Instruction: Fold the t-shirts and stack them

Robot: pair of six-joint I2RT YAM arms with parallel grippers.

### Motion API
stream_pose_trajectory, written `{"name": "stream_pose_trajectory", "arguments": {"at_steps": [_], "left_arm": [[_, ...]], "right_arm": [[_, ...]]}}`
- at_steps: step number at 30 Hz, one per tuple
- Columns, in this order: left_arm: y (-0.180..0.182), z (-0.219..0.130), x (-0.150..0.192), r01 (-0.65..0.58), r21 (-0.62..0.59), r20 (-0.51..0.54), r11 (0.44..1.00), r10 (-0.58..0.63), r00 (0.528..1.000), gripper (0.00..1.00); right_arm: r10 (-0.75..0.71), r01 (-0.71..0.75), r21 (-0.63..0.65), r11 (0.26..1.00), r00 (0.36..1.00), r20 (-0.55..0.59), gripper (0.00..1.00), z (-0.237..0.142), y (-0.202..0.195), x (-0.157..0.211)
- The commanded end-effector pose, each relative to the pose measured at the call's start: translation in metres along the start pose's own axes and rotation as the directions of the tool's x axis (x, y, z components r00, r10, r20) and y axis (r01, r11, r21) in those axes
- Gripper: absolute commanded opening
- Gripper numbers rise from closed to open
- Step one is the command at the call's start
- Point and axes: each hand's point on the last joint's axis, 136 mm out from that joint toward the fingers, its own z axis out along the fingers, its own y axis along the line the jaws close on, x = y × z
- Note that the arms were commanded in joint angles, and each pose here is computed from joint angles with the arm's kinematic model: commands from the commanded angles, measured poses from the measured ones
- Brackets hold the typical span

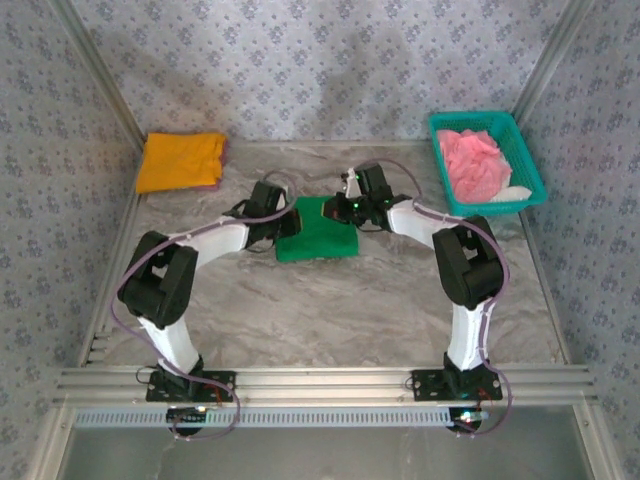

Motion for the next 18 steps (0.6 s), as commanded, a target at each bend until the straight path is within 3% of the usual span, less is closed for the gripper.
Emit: {"name": "stream_pose_trajectory", "arguments": {"at_steps": [1,5,9,14,18], "left_arm": [[-0.015,0.017,-0.010,-0.033,0.077,-0.023,0.996,0.035,0.999,0.00],[0.013,0.052,0.016,0.034,0.021,-0.078,0.999,-0.032,0.996,0.00],[0.028,0.065,0.038,0.080,0.001,-0.128,0.997,-0.079,0.989,0.00],[0.024,0.027,0.010,0.049,-0.032,-0.038,0.998,-0.050,0.998,0.00],[0.025,-0.027,-0.027,0.074,-0.035,0.114,0.997,-0.070,0.991,0.14]], "right_arm": [[0.043,-0.043,-0.001,0.999,0.998,-0.038,0.00,0.021,-0.011,0.006],[0.104,-0.101,0.069,0.992,0.994,-0.032,0.00,0.039,-0.048,0.014],[0.155,-0.150,0.088,0.985,0.987,-0.051,0.00,0.042,-0.069,0.022],[0.096,-0.093,0.092,0.991,0.995,-0.036,0.00,0.025,-0.050,0.011],[0.021,-0.019,0.091,0.996,1.000,-0.021,0.00,0.003,-0.024,-0.002]]}}
